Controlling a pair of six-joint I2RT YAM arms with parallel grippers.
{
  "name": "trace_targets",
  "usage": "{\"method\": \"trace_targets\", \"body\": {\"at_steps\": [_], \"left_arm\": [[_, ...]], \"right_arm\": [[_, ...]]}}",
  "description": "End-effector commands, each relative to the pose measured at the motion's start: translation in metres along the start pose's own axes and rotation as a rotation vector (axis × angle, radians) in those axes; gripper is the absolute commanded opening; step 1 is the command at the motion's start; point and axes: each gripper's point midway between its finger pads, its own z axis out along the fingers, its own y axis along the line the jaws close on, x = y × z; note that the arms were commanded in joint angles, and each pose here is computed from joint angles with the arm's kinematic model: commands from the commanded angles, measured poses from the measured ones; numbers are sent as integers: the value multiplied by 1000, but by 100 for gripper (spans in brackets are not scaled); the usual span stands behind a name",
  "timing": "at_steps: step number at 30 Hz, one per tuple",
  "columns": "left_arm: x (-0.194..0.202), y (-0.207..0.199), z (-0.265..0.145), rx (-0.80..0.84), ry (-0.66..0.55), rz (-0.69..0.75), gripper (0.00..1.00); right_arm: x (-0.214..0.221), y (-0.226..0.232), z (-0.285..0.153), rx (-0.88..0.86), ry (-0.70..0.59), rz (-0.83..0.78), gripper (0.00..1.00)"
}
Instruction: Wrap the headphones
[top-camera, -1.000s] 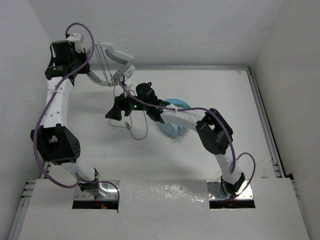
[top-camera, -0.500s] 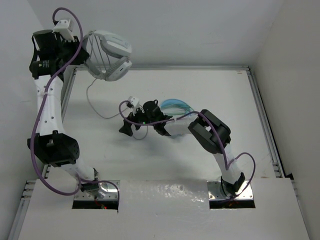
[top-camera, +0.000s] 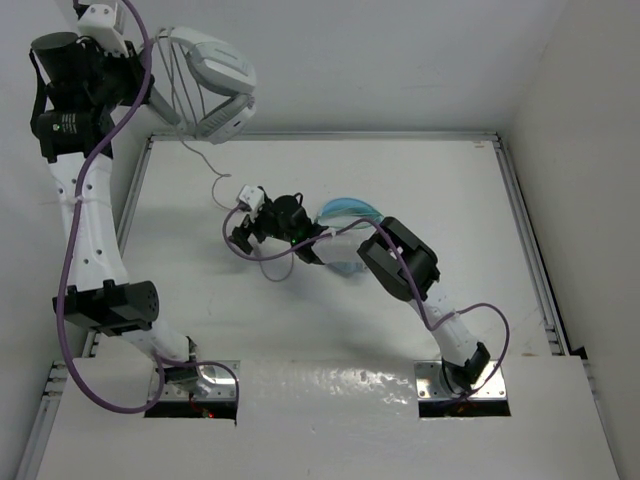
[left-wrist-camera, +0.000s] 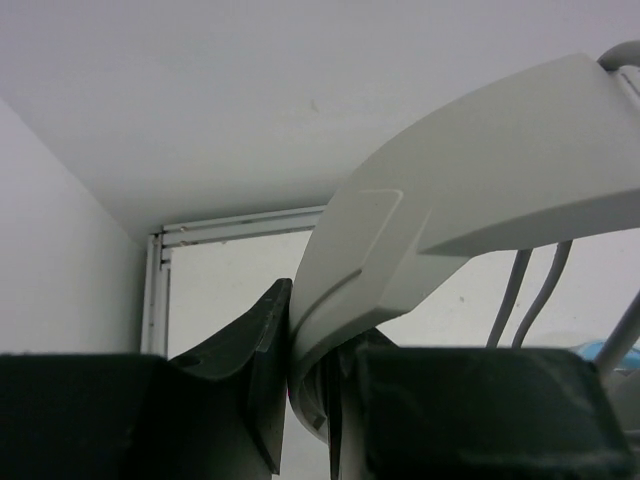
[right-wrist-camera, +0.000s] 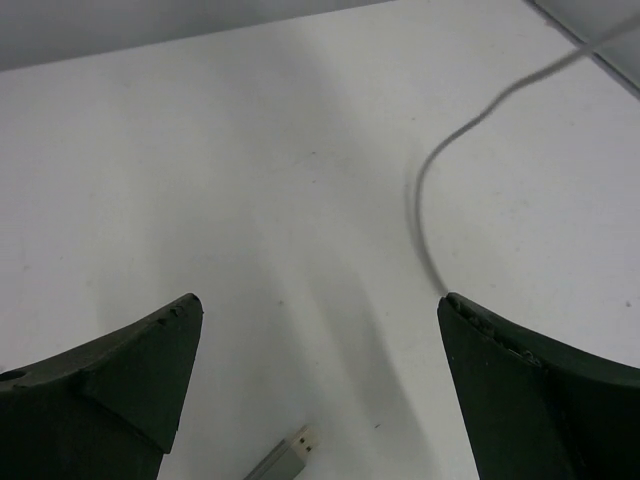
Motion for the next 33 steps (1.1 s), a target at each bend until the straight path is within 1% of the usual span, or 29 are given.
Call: {"method": "trace_targets", "body": {"at_steps": [1, 2, 3, 6, 7, 8, 10, 11, 13, 14, 15, 17, 18, 20, 22, 23, 24, 25, 26, 27, 29, 30, 33], "left_arm": [[-45, -12, -30, -38, -133, 55, 0], [-44, -17, -28, -27, -128, 56, 0], [-38, -19, -26, -19, -112, 49, 0], [-32, -28, -22, 24, -95, 32, 0], [-32, -29, -21, 28, -94, 28, 0], [-32, -31, -20, 32, -95, 27, 0], [-36, -32, -20, 34, -108, 23, 0], [-41, -34, -21, 40, -117, 21, 0], [-43, -35, -21, 46, -121, 17, 0], [-47, -38, -23, 59, -131, 10, 0], [-49, -40, -23, 67, -137, 5, 0], [-52, -43, -23, 78, -144, -1, 0], [-53, -46, -24, 90, -144, -6, 0], [-54, -52, -25, 104, -146, -5, 0], [-51, -58, -24, 119, -135, -1, 0], [-47, -60, -23, 119, -125, 3, 0], [-43, -62, -21, 122, -117, 4, 0], [-39, -64, -20, 128, -107, 0, 0], [-33, -65, -18, 136, -91, -2, 0], [-31, -67, -18, 146, -86, -4, 0], [-24, -71, -16, 171, -68, -12, 0], [-22, -74, -17, 180, -65, -15, 0], [-23, -74, -16, 180, -68, -19, 0]], "right_arm": [[-19, -20, 8, 99, -44, 28, 99], [-21, -18, 9, 97, -54, 41, 99], [-30, -18, 10, 96, -90, 76, 99], [-45, -22, 14, 108, -157, 101, 99], [-59, -28, 18, 126, -188, 105, 99], [-57, -30, 22, 141, -190, 134, 99], [-74, -37, 29, 136, -242, 170, 99], [-71, -34, 33, 120, -258, 217, 99], [-72, -36, 37, 129, -288, 255, 99], [-59, -35, 43, 126, -280, 293, 99], [-65, -39, 47, 136, -298, 311, 99], [-56, -45, 53, 176, -294, 387, 98], [-49, -58, 55, 242, -307, 415, 98], [-55, -69, 56, 283, -381, 479, 96], [-64, -82, 60, 307, -444, 516, 94], [-68, -85, 62, 316, -465, 550, 87], [-81, -93, 61, 335, -502, 561, 81], [-82, -99, 61, 360, -518, 573, 75], [-87, -102, 59, 357, -543, 590, 66], [-98, -106, 58, 346, -575, 591, 65], [-111, -105, 55, 300, -618, 588, 67], [-115, -106, 53, 287, -627, 581, 70], [-127, -101, 49, 239, -643, 548, 70]]}}
